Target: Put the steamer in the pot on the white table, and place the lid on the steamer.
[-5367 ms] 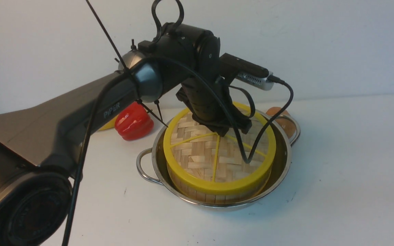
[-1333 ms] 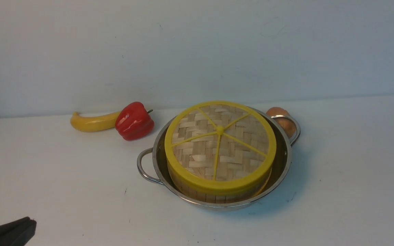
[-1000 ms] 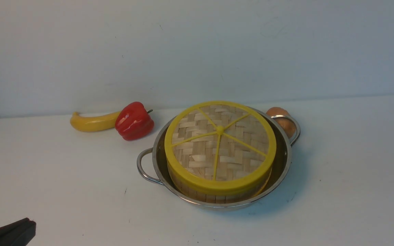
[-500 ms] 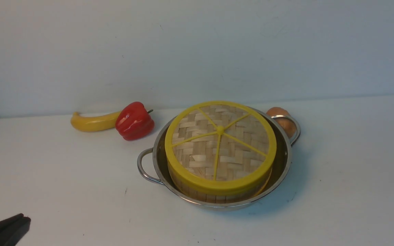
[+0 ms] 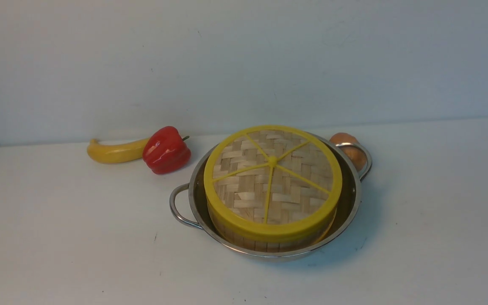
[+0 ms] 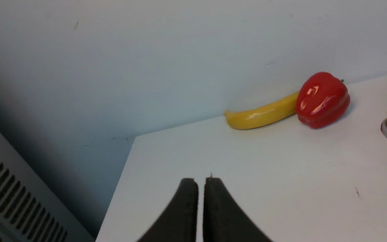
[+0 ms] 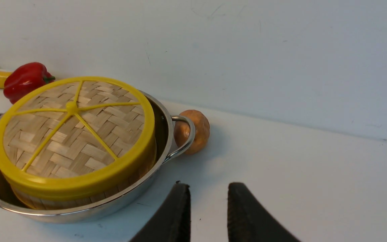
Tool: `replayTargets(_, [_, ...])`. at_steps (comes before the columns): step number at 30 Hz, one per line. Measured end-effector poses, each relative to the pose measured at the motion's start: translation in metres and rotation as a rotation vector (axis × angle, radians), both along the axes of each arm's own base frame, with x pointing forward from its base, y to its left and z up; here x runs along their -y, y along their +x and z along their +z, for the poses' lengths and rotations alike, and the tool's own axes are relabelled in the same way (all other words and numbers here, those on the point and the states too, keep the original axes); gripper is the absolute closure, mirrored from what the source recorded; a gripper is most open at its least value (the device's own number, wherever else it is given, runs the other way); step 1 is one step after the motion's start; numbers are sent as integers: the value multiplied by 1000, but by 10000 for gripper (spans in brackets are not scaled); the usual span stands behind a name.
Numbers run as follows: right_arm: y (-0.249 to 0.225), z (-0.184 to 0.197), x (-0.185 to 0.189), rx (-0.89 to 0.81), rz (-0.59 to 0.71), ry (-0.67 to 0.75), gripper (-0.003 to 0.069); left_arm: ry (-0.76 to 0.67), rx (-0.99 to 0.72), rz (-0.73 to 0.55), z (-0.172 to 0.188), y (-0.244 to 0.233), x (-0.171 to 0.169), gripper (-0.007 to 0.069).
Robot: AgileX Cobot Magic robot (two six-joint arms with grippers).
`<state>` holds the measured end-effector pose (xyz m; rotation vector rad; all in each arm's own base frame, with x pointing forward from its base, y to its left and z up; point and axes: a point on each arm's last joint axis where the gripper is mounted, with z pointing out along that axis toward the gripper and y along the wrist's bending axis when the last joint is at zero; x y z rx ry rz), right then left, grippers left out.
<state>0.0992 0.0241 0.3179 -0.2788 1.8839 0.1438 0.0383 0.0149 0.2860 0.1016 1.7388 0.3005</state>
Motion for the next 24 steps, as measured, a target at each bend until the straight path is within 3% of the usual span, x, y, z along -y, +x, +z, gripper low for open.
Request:
replayTargets(9, [0,0,0,0,0,0,452,-90,93,-31,-57,10,6,594])
replayTargets(19, [0,0,0,0,0,0,430,-146,237,-84,-53,13,11,594])
replayTargets(24, [0,0,0,0,0,0,421,-210,188,-101,-69,16,13,594])
